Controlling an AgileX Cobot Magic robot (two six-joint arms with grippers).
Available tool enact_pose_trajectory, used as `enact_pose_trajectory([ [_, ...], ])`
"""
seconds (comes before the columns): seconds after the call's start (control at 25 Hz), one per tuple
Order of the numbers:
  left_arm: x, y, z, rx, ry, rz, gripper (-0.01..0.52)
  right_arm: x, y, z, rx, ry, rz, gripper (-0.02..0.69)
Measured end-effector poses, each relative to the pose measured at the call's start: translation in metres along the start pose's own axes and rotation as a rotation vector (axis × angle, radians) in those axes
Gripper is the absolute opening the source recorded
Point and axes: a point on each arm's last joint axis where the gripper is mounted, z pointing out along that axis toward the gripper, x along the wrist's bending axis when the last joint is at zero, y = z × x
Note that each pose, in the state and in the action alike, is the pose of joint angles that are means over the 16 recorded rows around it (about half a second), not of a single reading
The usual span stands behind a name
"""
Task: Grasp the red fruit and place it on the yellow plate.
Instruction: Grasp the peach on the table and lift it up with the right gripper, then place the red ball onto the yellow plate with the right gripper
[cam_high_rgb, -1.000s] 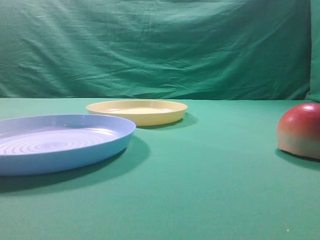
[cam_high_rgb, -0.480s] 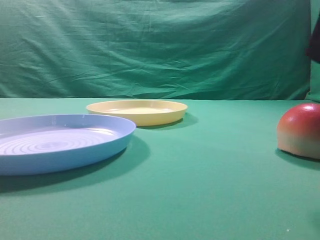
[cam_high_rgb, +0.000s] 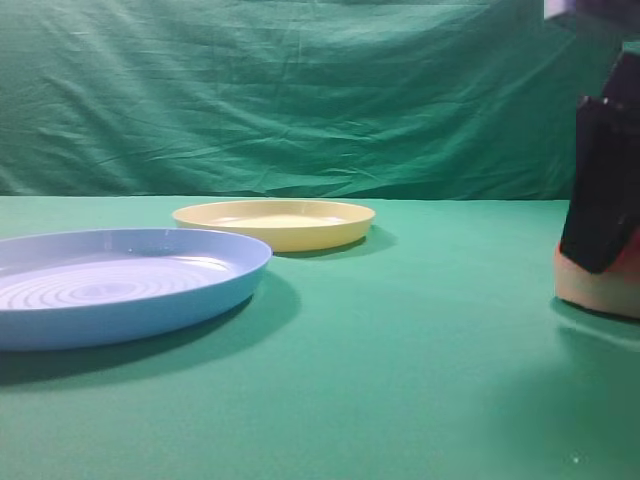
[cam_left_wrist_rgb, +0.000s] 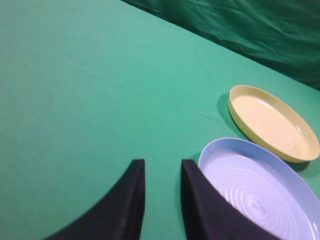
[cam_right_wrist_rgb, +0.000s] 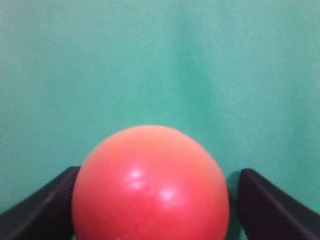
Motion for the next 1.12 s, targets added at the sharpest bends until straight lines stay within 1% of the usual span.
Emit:
enact_pose_trajectory([
  [0.24, 0.0, 0.0, 0.0, 0.0, 0.0, 0.0, 0.157, 0.0, 0.027, -0.009, -0.048, 0.008, -0.018, 0.372],
  [0.4, 0.0, 0.0, 0.0, 0.0, 0.0, 0.0, 0.157, 0.006, 0.061, -0.023, -0.124, 0.017, -0.06, 0.336],
  [0.6, 0.0, 0.0, 0.0, 0.0, 0.0, 0.0, 0.157, 0.025, 0.114, -0.037, -0.23, 0.039, -0.14, 0.325],
  [0.76, 0.0, 0.0, 0.0, 0.0, 0.0, 0.0, 0.157, 0.047, 0.153, -0.033, -0.301, 0.06, -0.206, 0.326],
  [1.0, 0.0, 0.0, 0.0, 0.0, 0.0, 0.0, 0.157, 0.077, 0.191, 0.003, -0.329, 0.091, -0.272, 0.332],
  [1.12, 0.0, 0.0, 0.0, 0.0, 0.0, 0.0, 0.157, 0.085, 0.201, 0.027, -0.322, 0.098, -0.285, 0.369],
])
